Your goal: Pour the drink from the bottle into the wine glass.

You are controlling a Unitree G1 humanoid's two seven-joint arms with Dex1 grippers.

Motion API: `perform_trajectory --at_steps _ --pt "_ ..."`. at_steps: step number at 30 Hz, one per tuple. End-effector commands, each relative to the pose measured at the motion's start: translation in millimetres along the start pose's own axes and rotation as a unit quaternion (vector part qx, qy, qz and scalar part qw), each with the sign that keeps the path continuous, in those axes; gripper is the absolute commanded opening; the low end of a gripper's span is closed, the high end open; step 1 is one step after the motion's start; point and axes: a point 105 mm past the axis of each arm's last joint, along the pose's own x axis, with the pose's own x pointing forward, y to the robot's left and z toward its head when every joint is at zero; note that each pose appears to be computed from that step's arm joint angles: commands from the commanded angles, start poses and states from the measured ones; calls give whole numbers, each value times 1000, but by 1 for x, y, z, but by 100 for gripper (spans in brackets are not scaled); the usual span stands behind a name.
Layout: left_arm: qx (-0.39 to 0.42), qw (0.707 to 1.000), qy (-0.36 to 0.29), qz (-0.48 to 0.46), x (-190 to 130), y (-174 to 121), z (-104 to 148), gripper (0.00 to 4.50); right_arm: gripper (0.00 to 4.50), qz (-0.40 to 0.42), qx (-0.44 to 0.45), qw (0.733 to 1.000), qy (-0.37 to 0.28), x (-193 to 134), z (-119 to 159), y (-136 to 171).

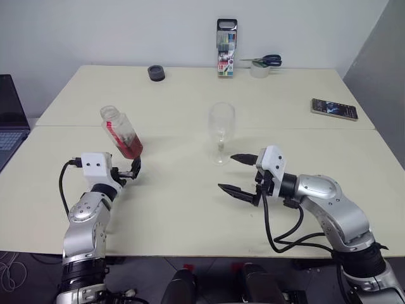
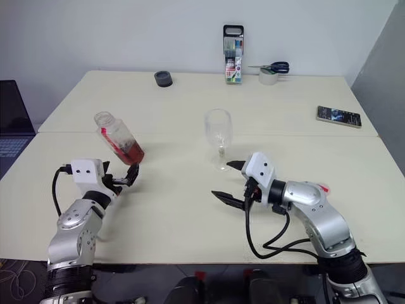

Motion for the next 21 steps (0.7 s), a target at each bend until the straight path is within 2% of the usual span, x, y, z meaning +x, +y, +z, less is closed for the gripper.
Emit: perform_trajectory --at_steps 1,10,21 --pt "13 999 -37 10 3 14 22 450 449 12 -20 999 -28 3 19 5" --pt "21 999 -47 11 16 25 29 450 449 41 -5 999 -33 5 23 12" --pt "34 998 -51 -23 36 23 36 450 449 42 -15 998 -36 7 29 11"
